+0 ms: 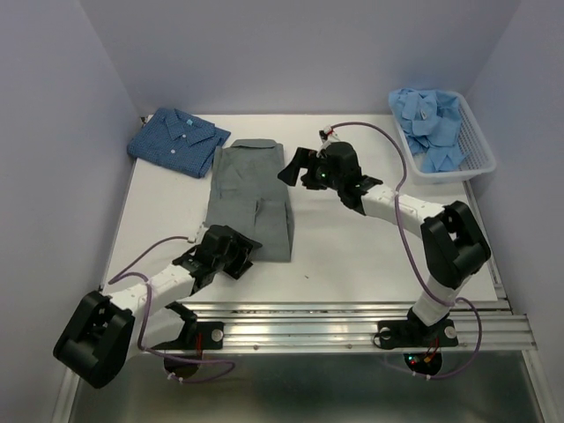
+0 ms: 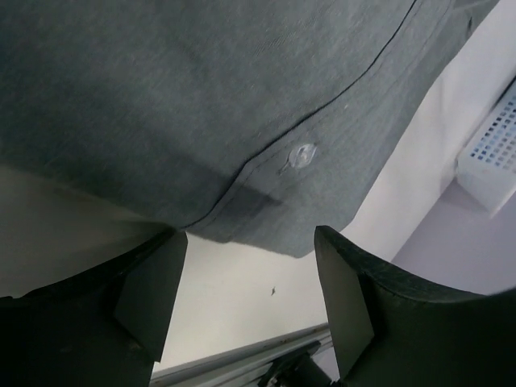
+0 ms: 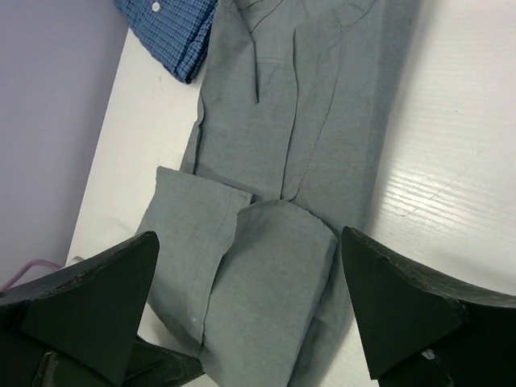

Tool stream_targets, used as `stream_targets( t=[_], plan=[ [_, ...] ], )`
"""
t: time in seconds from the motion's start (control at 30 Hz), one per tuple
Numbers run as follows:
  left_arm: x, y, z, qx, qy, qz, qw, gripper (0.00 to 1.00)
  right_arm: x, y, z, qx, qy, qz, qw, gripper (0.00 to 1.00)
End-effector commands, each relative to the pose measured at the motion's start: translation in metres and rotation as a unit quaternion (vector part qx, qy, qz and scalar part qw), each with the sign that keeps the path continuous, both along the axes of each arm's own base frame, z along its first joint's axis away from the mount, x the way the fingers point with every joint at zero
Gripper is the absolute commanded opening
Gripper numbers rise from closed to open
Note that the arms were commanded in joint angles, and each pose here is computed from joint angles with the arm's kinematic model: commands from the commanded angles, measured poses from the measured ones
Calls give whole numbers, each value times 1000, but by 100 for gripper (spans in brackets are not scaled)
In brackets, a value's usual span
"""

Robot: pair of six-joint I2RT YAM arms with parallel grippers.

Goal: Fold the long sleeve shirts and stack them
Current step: Fold the shirt

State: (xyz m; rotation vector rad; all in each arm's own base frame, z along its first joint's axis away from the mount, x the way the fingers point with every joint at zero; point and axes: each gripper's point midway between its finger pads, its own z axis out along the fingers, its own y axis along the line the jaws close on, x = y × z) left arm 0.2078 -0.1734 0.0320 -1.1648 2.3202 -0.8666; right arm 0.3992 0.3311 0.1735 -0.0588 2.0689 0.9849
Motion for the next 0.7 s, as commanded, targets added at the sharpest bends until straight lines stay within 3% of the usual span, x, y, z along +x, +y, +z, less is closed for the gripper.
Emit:
stream_targets(
  t=[0.0,0.27,0.33,0.37,0.43,0.5,0.67],
  plan=[
    [-2,27,-34,70,50,60,994,77,4,-7,46,22,-46,-1,999,100],
    [4,37,-42,83,88,129,984,56,6,-16,48,19,-51,-16,998,100],
    [5,37,-45,95,97,124,983,42,10,-20,47,17,-51,-21,998,100],
    [3,37,-49,103,104,118,982,29,10,-19,47,17,-51,-21,998,100],
    [5,36,-49,108,110,120,981,19,12,-22,49,18,-54,-20,998,100],
    [5,36,-50,111,118,123,979,3,12,-21,51,16,-59,-14,998,100],
    [8,34,-48,119,117,110,980,0,8,-17,55,-13,-98,29,995,100]
  ],
)
